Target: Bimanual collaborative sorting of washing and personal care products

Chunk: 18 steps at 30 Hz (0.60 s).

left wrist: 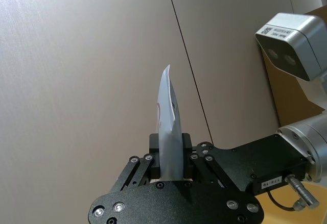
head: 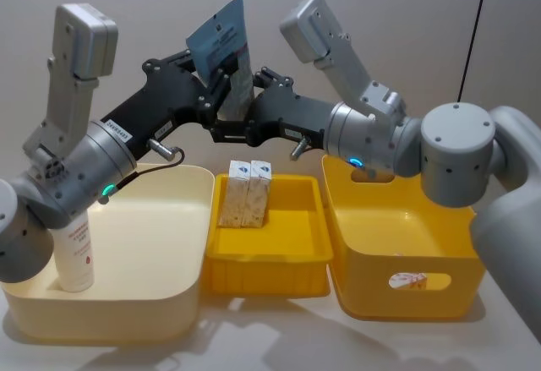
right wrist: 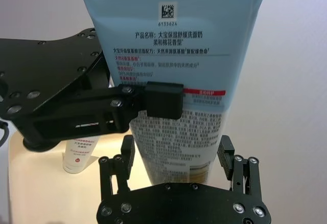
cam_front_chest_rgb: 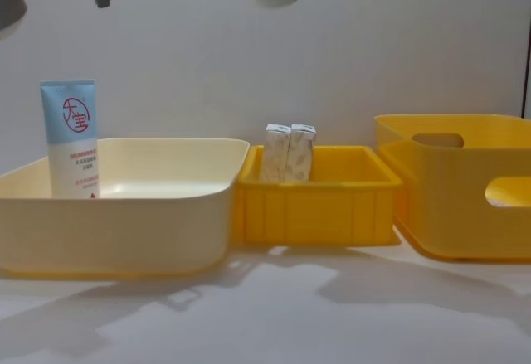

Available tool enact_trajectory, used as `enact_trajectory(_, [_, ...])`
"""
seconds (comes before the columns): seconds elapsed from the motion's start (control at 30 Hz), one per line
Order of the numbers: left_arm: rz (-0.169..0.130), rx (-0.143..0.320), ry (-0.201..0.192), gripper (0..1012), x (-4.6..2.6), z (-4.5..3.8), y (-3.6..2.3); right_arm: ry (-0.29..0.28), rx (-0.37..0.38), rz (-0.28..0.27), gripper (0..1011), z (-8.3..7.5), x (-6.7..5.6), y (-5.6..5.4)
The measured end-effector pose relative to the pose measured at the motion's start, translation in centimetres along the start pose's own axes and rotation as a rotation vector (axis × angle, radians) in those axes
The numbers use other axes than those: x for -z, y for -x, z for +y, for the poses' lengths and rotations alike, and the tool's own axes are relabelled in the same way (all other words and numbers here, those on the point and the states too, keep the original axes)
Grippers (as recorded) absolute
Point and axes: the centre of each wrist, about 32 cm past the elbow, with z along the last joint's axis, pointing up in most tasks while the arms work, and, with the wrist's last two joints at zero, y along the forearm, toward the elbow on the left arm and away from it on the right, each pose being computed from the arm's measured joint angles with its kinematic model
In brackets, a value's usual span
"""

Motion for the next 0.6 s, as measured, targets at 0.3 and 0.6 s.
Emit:
enact_trajectory(0.3, [-0.002,0.003,-0.001,227,0.00,-0.02,-0.02,-0.002,0.002,-0.008,860,0.48,-0.29,-0.13])
enact_trajectory(0.6, [-0.003,0.004,-0.002,229,-0.01,-0.03,-0.04,-0.002,0.005,-0.014,677,0.73,-0.43,-0.20])
